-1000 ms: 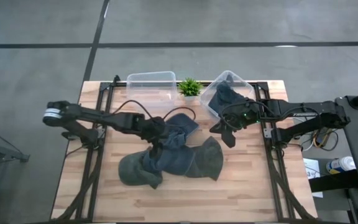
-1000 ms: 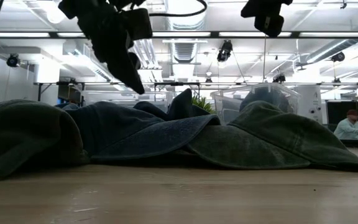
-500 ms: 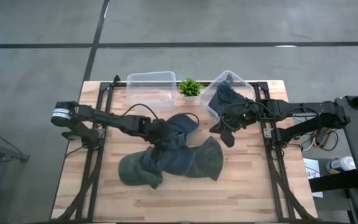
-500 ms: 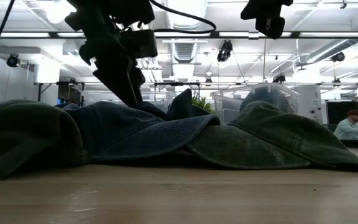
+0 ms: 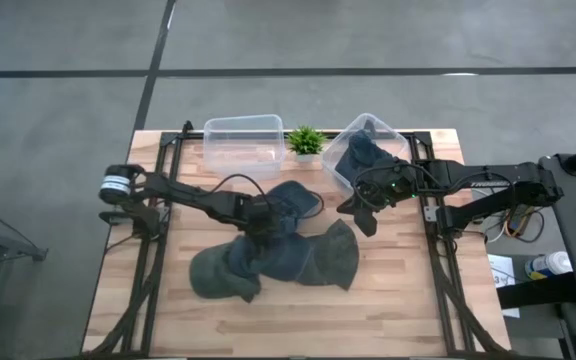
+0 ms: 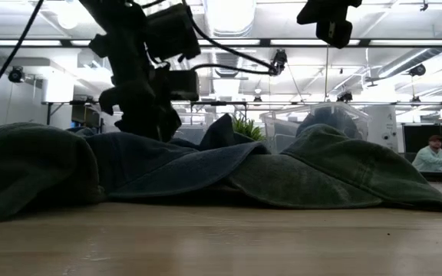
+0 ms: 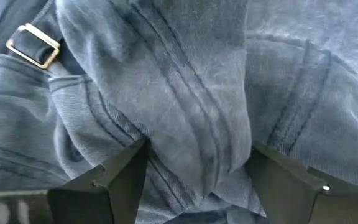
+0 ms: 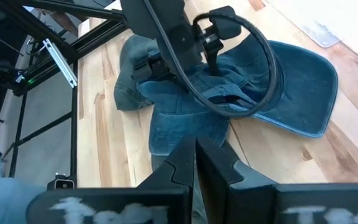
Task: Pick and place caps into container
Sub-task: Put the top blue cap into the right transparent container
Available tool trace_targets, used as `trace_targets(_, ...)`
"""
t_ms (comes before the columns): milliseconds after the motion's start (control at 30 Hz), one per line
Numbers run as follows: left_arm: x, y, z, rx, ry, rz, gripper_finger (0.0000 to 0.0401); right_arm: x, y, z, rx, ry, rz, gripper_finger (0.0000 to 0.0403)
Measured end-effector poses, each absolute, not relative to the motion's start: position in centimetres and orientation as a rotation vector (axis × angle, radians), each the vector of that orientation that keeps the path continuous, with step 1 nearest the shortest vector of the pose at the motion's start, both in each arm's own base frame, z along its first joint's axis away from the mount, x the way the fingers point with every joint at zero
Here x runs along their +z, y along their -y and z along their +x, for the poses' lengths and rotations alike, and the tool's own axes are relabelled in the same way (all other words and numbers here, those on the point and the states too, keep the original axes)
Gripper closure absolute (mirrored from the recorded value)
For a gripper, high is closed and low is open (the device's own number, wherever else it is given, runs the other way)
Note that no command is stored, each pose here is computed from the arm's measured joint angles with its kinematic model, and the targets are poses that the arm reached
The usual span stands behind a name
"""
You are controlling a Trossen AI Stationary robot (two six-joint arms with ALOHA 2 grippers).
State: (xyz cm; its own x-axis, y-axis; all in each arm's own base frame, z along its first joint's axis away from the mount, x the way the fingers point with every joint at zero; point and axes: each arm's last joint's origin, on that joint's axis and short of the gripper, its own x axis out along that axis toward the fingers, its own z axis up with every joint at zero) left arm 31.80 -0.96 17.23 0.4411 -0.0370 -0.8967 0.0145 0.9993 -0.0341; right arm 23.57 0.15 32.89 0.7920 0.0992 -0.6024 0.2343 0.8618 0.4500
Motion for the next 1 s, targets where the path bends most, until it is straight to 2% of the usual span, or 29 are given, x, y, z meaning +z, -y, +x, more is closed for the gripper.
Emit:
trace_targets(167,17.1,1.0,31.9,-0.029,-1.114,-0.028,0.0141,32.9,-0.1,23.6,-0.079,-0.660,0.542,0.0390)
trace_targets(333,17.1,1.0,31.9,-0.027,-1.112,-0.029,0.0174,32.9,-0.1,23.6,-0.079,-0.661,0.542,0.0390)
trace_targets(500,17.2,0.9,31.9,-0.012,-1.110,-0.041,0.0235,32.9,-0.1,23.6,-0.079,-0.660,0.542,0.0390)
trace_targets(800,19.3,0.9,31.3,0.026,-1.064,-0.105,0.0388,32.9,-0.1,23.6,-0.078,-0.661,0.538,0.0390)
trace_targets(1000,21.8,0.9,30.5,0.047,-0.986,-0.156,0.0398,32.9,-0.1,23.6,-0.078,-0.662,0.538,0.0390)
